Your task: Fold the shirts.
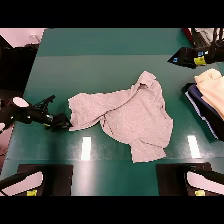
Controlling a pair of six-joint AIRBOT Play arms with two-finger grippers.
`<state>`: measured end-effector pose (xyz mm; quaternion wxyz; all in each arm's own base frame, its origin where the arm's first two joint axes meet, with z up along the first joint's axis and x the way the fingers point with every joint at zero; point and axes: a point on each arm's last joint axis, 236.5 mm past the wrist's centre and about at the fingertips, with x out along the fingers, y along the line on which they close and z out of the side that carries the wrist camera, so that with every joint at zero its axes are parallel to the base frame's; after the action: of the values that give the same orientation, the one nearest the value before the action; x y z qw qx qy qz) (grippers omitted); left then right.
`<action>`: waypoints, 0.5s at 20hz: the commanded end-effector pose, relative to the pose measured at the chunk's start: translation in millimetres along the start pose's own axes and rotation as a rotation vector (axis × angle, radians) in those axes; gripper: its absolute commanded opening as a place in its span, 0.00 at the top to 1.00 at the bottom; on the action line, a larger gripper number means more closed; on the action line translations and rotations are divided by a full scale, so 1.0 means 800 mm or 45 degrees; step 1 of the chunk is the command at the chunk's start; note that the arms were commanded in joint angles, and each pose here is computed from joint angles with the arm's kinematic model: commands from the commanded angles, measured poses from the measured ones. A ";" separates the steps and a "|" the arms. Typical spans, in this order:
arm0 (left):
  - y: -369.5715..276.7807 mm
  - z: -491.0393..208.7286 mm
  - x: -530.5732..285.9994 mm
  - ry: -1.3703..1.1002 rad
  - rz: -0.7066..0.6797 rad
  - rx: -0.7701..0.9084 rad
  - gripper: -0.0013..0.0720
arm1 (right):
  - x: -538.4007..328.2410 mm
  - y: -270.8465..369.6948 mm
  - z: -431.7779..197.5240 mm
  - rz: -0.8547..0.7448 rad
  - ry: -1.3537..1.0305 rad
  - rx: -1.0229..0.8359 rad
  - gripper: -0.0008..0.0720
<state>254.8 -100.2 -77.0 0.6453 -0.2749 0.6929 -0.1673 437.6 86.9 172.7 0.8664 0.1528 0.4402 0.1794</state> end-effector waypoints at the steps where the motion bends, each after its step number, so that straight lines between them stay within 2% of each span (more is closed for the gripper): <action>1: 0.001 0.001 0.011 -0.041 -0.031 -0.038 0.40 | 0.000 0.003 -0.005 0.007 0.022 -0.002 0.41; 8: -0.002 0.010 0.011 -0.079 -0.045 -0.051 0.41 | -0.001 0.005 -0.017 0.013 0.073 -0.003 0.41; 9: -0.002 0.010 0.011 -0.077 -0.047 -0.050 0.59 | -0.001 0.005 -0.019 0.013 0.079 -0.002 0.41; 10: -0.002 0.010 0.011 -0.077 -0.047 -0.049 0.68 | -0.001 0.005 -0.019 0.014 0.081 -0.003 0.41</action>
<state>261.2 -104.4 -85.1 0.6571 -0.3003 0.6735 -0.1562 427.8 90.5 167.9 0.8554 0.1495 0.4593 0.1869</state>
